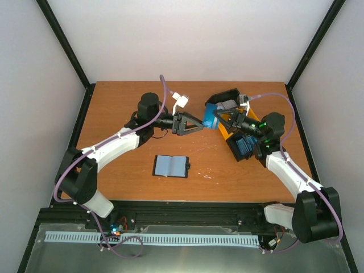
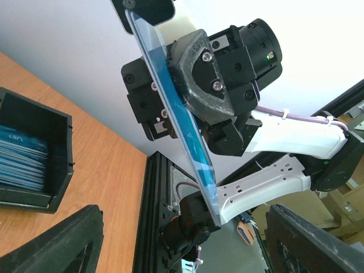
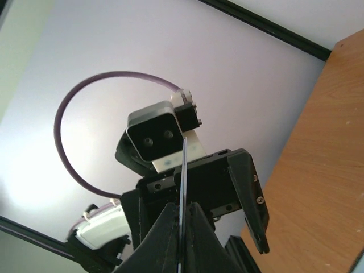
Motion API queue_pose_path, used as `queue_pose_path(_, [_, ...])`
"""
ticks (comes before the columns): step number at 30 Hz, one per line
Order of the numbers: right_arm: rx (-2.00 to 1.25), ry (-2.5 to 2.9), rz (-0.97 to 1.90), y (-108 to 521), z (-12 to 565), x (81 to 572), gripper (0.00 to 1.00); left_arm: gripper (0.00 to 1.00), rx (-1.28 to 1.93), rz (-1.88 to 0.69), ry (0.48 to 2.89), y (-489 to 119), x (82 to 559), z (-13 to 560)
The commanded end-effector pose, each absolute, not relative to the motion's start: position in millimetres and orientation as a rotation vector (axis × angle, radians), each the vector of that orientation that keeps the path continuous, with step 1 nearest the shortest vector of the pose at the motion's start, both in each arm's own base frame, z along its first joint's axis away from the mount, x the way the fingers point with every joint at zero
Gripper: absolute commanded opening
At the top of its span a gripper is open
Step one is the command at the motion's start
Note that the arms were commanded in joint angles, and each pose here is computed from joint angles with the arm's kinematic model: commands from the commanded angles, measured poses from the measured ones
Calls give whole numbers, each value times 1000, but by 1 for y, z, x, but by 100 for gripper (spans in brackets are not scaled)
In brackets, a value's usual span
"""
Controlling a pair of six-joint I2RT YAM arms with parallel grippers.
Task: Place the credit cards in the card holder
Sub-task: Pick up the credit card from the storage box.
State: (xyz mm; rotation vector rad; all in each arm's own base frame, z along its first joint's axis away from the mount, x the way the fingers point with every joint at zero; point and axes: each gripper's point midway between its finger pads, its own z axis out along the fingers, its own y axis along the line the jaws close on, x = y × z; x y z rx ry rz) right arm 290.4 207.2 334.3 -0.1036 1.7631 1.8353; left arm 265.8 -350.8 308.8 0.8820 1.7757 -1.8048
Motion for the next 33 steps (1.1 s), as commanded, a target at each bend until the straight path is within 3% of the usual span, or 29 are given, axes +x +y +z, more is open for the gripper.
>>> queue_pose_path(1, [-58, 1683, 1956, 207, 367, 286, 3, 79, 863, -1764, 1727, -349, 272, 320])
queue_pose_path(7, [-78, 1694, 1955, 210, 369, 281, 3, 78, 827, -1798, 1760, -353, 279, 323])
queue_pose_path(14, [-106, 1746, 1883, 216, 353, 283, 3, 70, 782, -1878, 1803, -358, 284, 324])
queue_pose_path(24, [-188, 1776, 1779, 218, 340, 285, 3, 20, 749, -1887, 1823, -364, 295, 324])
queue_pose_path(28, [-237, 1806, 1772, 228, 331, 280, 3, 8, 766, -1885, 1808, -365, 295, 326])
queue_pose_path(33, [-281, 1811, 1771, 236, 329, 277, 3, 1, 783, -1898, 1806, -366, 295, 323])
